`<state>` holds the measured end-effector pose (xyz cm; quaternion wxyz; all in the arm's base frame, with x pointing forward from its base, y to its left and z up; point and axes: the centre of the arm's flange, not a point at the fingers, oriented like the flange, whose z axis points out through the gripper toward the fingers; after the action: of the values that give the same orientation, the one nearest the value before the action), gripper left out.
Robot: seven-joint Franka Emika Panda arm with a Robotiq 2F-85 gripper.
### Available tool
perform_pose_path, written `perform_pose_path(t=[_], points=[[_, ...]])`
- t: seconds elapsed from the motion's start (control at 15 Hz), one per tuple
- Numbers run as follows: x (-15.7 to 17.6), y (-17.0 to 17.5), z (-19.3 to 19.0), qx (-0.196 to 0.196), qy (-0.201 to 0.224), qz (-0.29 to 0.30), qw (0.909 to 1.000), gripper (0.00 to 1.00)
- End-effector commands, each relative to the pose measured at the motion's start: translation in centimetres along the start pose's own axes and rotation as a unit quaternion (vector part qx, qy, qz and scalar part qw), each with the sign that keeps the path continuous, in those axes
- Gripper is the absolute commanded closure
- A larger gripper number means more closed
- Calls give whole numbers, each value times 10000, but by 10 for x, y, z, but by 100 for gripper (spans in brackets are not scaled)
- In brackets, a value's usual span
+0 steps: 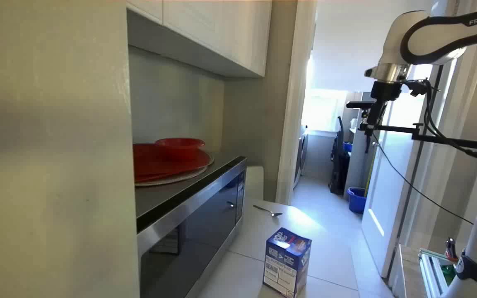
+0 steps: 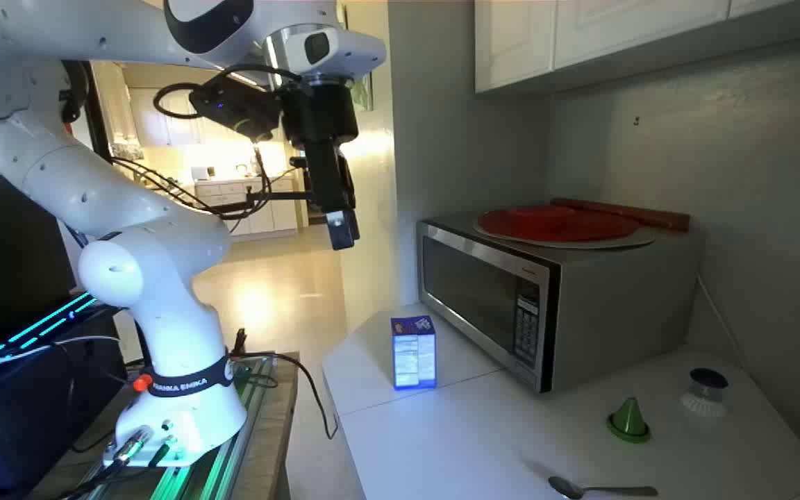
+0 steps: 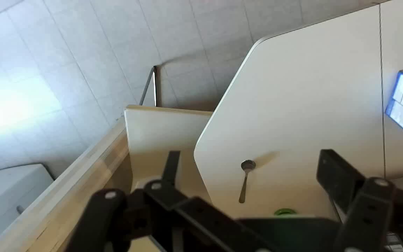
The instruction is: Open the microwave
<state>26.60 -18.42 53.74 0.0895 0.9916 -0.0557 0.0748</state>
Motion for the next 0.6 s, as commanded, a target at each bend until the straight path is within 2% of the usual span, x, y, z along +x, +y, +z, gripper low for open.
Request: perform_pose_path(t=[0.0, 0.47, 0.53], points=[[0, 0, 0, 0, 1, 0, 10000, 0], [0, 0, 0, 0, 1, 0, 10000, 0], [6, 1, 9, 4, -35, -2, 10000, 0]])
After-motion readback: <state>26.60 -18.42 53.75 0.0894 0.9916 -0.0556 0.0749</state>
